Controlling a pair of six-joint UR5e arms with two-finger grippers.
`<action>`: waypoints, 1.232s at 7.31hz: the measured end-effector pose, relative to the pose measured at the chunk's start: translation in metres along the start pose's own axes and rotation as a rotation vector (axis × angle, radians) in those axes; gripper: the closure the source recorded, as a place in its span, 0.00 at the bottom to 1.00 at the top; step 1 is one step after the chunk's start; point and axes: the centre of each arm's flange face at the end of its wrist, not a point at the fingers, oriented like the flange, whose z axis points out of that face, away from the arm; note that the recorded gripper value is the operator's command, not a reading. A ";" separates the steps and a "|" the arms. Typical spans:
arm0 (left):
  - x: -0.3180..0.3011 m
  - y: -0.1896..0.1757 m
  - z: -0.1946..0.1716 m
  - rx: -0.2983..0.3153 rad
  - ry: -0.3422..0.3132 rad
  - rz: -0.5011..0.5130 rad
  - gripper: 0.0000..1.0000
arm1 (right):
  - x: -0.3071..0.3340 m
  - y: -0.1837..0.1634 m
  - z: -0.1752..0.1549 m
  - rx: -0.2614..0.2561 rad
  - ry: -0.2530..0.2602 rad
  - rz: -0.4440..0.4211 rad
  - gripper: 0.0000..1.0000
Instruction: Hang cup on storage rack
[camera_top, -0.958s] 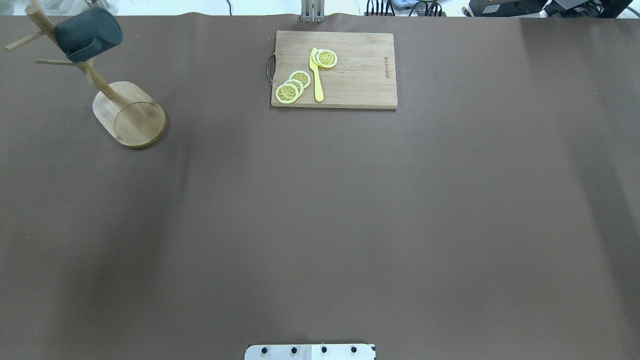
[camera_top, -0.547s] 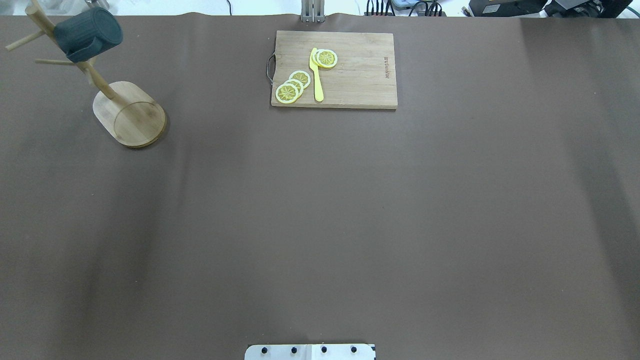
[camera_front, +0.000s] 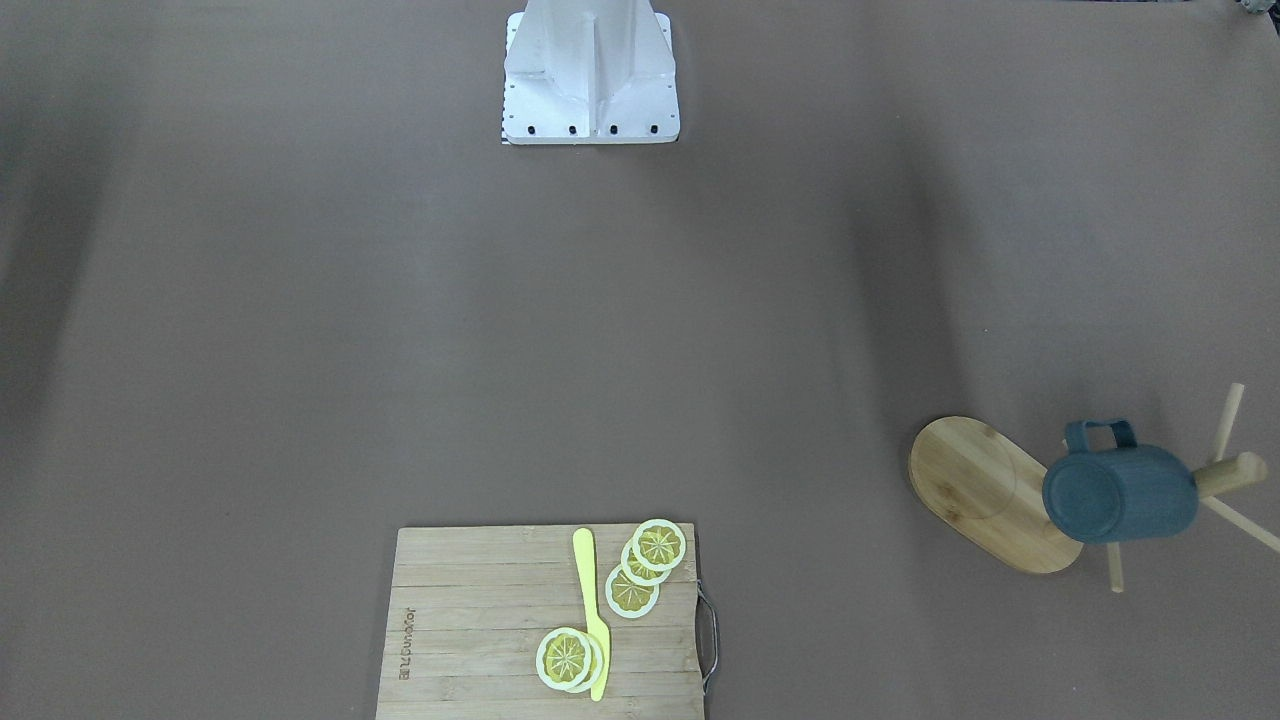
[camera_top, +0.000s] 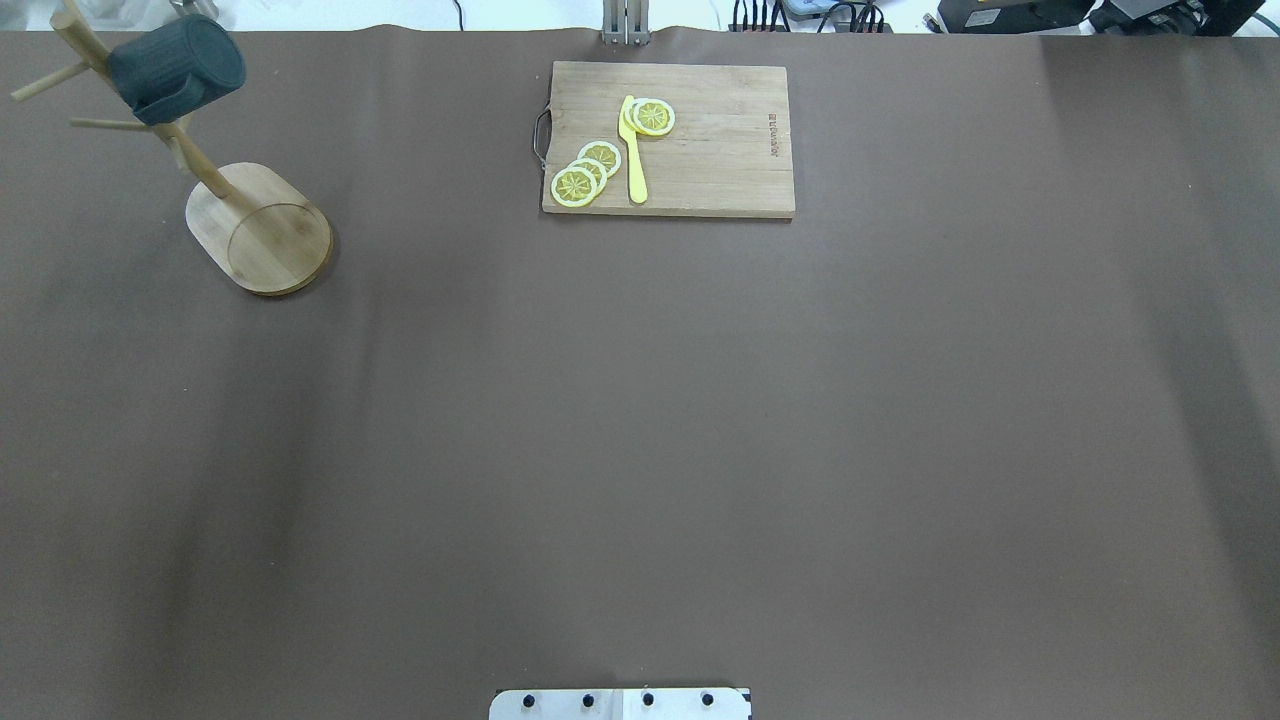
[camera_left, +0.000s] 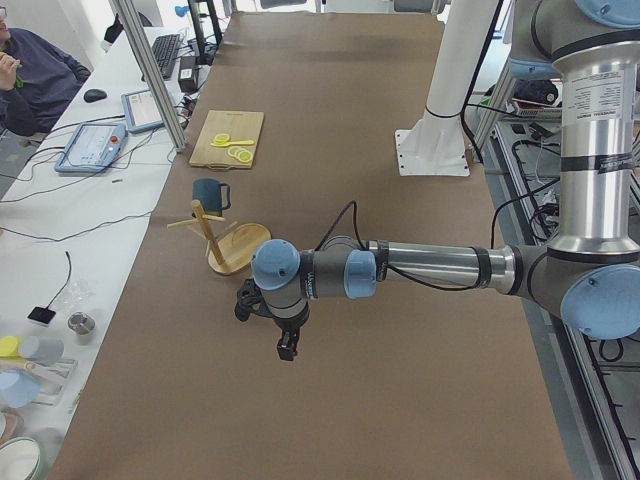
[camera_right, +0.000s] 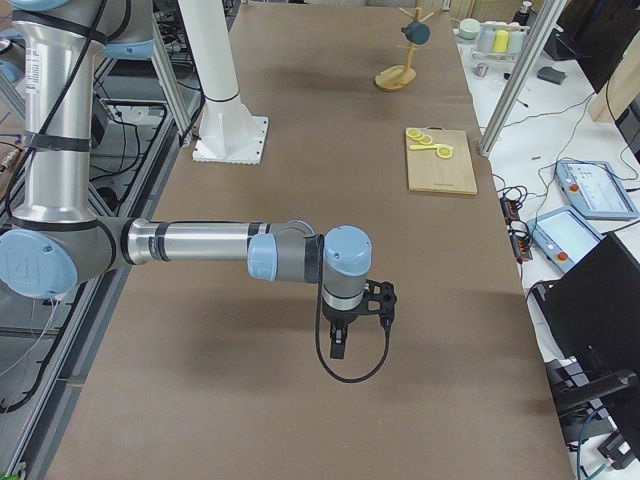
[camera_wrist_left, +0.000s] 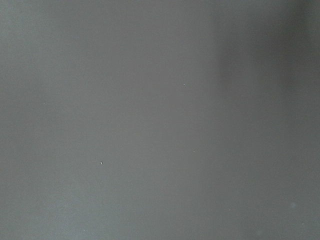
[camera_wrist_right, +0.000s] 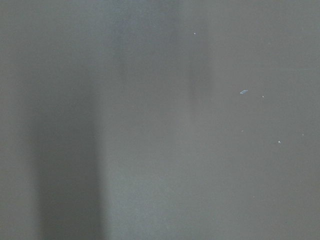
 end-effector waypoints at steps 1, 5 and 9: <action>0.003 0.001 -0.003 0.009 -0.002 0.012 0.01 | 0.000 0.001 0.001 -0.001 -0.001 0.001 0.00; 0.013 -0.007 -0.013 0.087 -0.013 0.089 0.01 | 0.001 0.002 0.002 -0.003 -0.001 0.004 0.00; 0.005 0.003 -0.005 0.085 -0.022 0.086 0.01 | 0.001 0.002 0.001 0.000 0.000 -0.001 0.00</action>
